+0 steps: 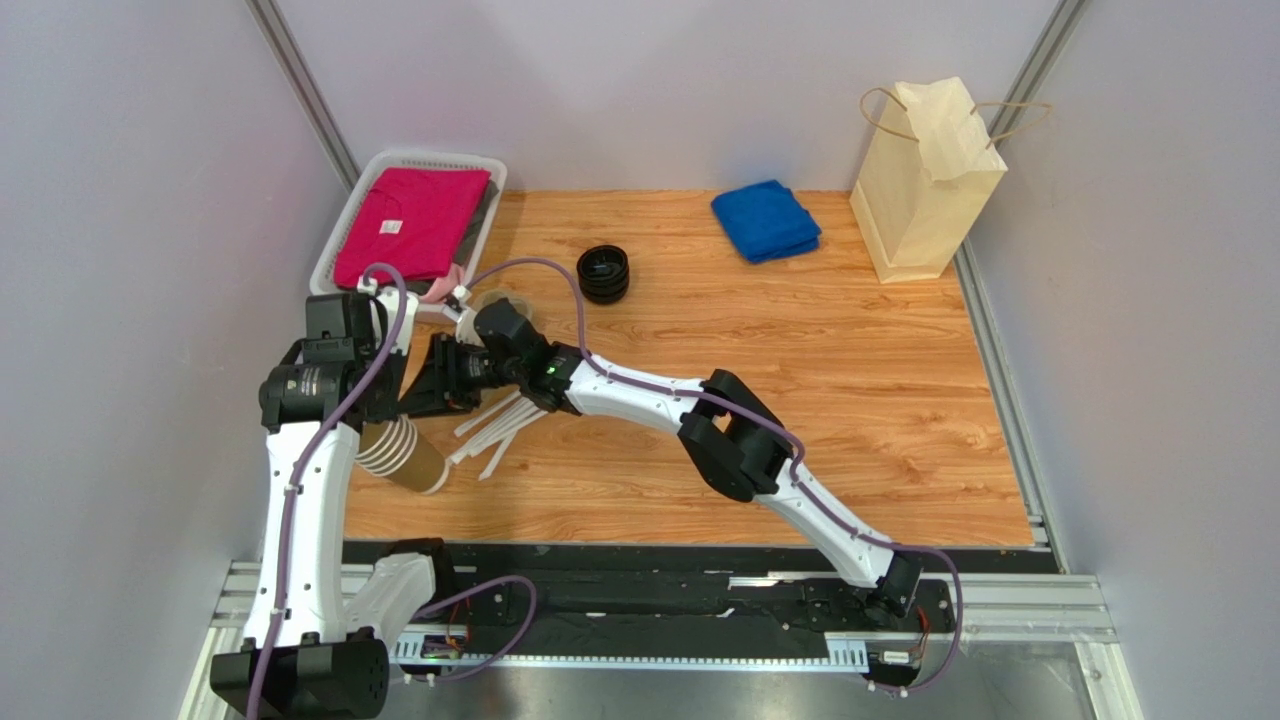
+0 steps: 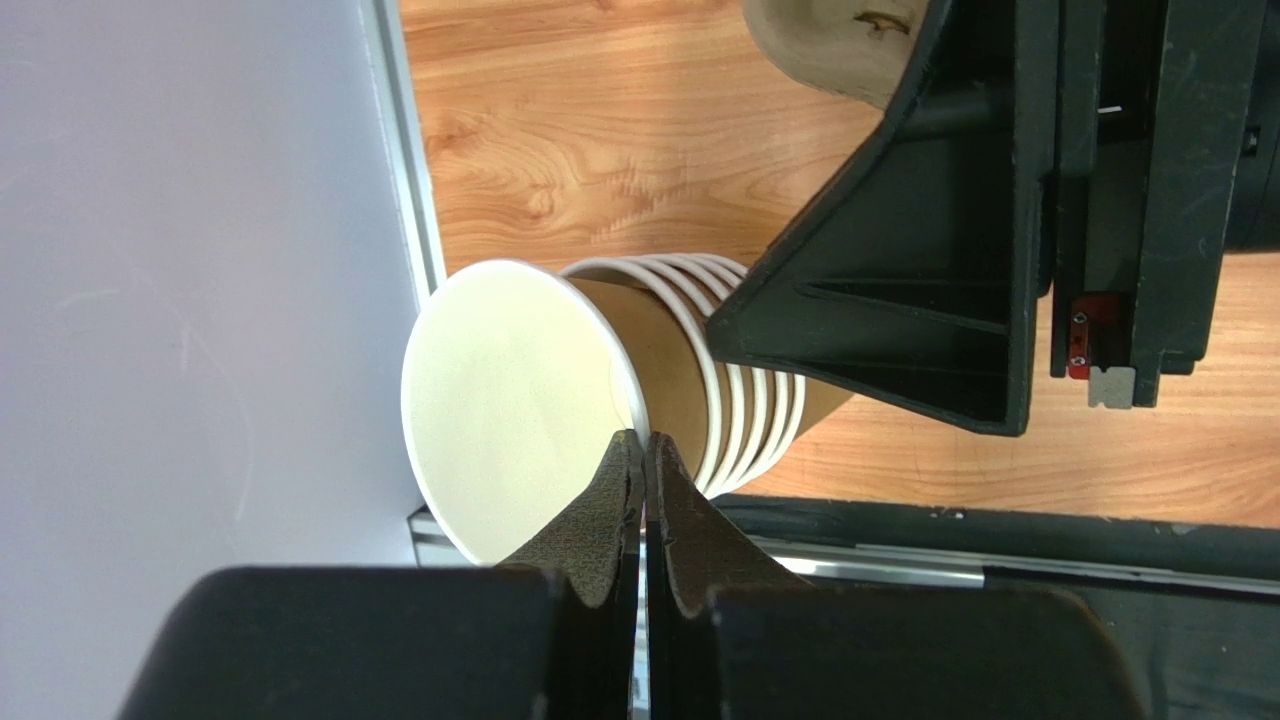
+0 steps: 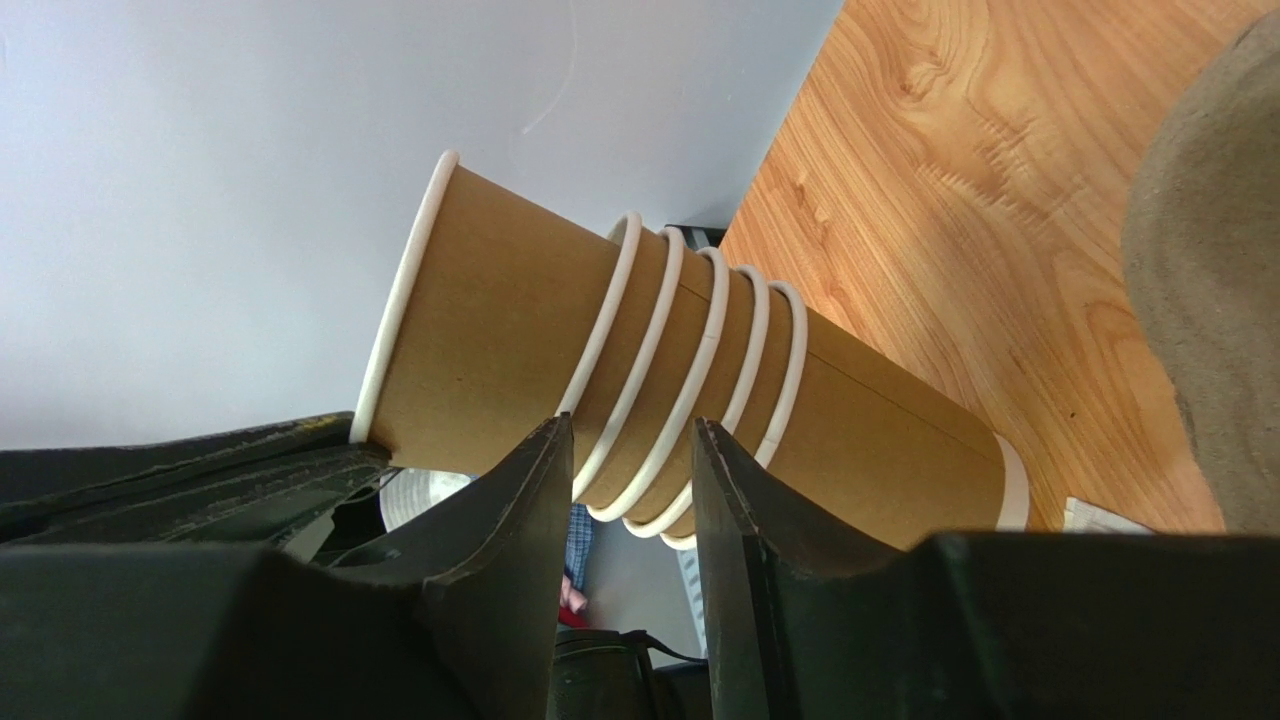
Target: Pack the takeout coffee
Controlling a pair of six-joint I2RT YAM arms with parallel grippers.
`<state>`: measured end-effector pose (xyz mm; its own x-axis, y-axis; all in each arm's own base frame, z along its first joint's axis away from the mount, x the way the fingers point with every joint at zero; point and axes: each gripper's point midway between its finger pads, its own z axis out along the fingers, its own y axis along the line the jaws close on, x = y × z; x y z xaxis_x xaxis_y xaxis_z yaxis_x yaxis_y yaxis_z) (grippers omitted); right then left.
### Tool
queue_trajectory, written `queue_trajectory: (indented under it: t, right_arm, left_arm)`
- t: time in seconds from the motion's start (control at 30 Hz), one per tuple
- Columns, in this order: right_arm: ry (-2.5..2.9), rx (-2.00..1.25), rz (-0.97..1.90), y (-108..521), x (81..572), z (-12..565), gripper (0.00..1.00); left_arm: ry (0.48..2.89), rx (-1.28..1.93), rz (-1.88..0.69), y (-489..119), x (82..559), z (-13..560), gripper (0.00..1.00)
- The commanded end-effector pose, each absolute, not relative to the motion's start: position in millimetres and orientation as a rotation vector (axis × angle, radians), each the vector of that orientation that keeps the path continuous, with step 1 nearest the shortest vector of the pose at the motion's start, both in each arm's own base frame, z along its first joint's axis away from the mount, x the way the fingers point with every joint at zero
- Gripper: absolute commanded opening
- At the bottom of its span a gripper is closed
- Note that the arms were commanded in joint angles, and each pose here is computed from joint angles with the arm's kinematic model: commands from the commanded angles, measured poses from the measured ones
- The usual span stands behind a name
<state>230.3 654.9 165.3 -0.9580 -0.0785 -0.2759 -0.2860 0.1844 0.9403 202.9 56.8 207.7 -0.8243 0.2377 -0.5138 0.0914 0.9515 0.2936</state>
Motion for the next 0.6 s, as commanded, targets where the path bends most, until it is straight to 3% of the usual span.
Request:
queue_trajectory:
  t: [0.0, 0.23, 0.57]
  right_arm:
    - [2.182, -0.436, 1.897, 659.3, 227.0, 187.7, 0.40]
    - [2.123, -0.486, 1.884, 650.0, 231.8, 206.0, 0.48]
    - [2.104, -0.555, 1.825, 618.8, 241.3, 219.9, 0.54]
  left_arm:
    - [2.433, 0.214, 0.394, 61.6, 212.6, 231.1, 0.00]
    - [2.418, 0.242, 0.343, 53.7, 208.4, 249.9, 0.00]
    - [2.520, 0.295, 0.196, 33.7, 186.0, 222.1, 0.00]
